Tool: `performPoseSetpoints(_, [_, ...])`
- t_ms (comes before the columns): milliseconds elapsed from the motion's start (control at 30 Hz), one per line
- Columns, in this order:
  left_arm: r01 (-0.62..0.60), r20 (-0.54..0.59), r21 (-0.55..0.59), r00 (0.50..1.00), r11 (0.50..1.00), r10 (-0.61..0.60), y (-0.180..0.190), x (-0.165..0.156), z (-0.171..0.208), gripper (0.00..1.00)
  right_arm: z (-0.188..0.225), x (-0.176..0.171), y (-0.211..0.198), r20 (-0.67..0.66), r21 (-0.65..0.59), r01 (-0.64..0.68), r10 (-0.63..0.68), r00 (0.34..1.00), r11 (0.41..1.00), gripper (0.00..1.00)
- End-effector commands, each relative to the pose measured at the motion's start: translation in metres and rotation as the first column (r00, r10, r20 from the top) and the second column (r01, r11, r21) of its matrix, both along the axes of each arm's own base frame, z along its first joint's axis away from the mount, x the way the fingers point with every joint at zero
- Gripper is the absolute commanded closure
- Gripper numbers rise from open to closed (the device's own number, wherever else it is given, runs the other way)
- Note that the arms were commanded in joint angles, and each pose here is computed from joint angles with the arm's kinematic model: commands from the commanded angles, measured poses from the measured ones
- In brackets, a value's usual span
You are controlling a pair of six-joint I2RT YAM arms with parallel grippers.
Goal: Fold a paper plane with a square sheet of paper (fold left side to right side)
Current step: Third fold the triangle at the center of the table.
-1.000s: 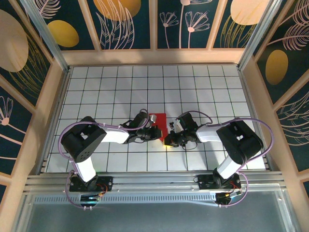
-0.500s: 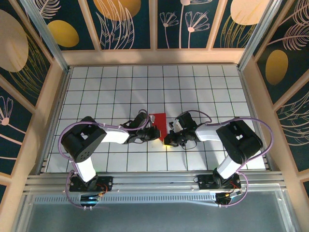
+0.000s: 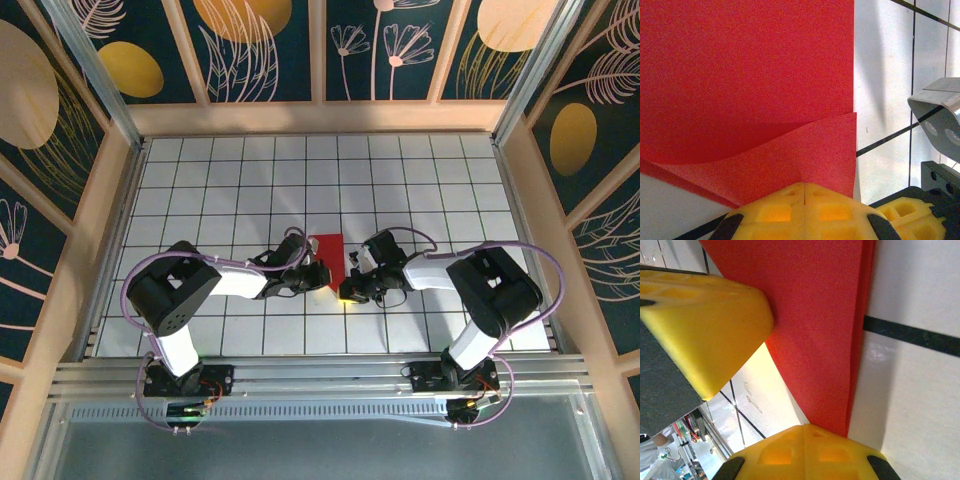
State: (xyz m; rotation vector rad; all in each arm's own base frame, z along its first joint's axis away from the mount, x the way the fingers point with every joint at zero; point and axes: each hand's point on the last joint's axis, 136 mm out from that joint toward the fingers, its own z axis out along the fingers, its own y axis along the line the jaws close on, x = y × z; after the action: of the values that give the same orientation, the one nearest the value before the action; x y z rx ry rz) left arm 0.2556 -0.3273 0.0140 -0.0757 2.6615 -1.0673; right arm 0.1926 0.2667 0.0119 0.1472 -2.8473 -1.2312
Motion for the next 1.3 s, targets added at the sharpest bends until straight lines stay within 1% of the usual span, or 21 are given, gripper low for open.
performPoseSetpoints(0, [-0.055,-0.038,0.058,0.998,0.997,0.058,0.02,-0.001,-0.023,0.96,-0.048,-0.018,-0.038,-0.074,-0.243,0.038,-0.057,0.996,0.969,1.0])
performPoseSetpoints(233, [-0.092,-0.038,0.055,0.995,0.994,0.094,0.035,0.008,-0.025,0.96,-0.049,-0.019,-0.038,-0.08,-0.249,0.03,-0.051,0.995,0.968,1.0])
performPoseSetpoints(367, [-0.112,-0.028,0.064,0.993,0.992,0.114,0.047,0.019,-0.024,0.96,-0.049,-0.019,-0.037,-0.077,-0.247,0.026,-0.047,0.996,0.969,1.0])
performPoseSetpoints(600, [-0.159,0.015,0.162,0.987,0.974,0.158,0.077,0.037,-0.028,0.96,-0.048,-0.018,-0.036,-0.074,-0.247,0.026,-0.046,0.996,0.969,1.0])
performPoseSetpoints(767, [-0.187,0.018,0.188,0.982,0.964,0.186,0.092,0.046,-0.032,0.98,-0.048,-0.017,-0.035,-0.073,-0.242,0.028,-0.047,0.996,0.97,1.0])
performPoseSetpoints(967, [-0.212,0.089,0.203,0.976,0.956,0.197,0.102,0.066,-0.011,0.97,-0.047,-0.017,-0.034,-0.07,-0.239,0.03,-0.048,0.996,0.971,1.0])
performPoseSetpoints(1100, [-0.225,0.112,0.199,0.972,0.954,0.206,0.11,0.081,-0.002,0.98,-0.047,-0.017,-0.034,-0.071,-0.233,0.031,-0.049,0.996,0.972,1.0])
performPoseSetpoints(1167, [-0.231,0.155,0.192,0.967,0.954,0.203,0.111,0.087,0.013,0.98,-0.047,-0.016,-0.034,-0.067,-0.231,0.032,-0.049,0.997,0.972,1.0])
performPoseSetpoints(1267, [-0.205,0.222,0.132,0.96,0.97,0.172,0.105,0.087,0.045,0.98,-0.044,-0.015,-0.033,-0.057,-0.227,0.037,-0.051,0.997,0.973,1.0])
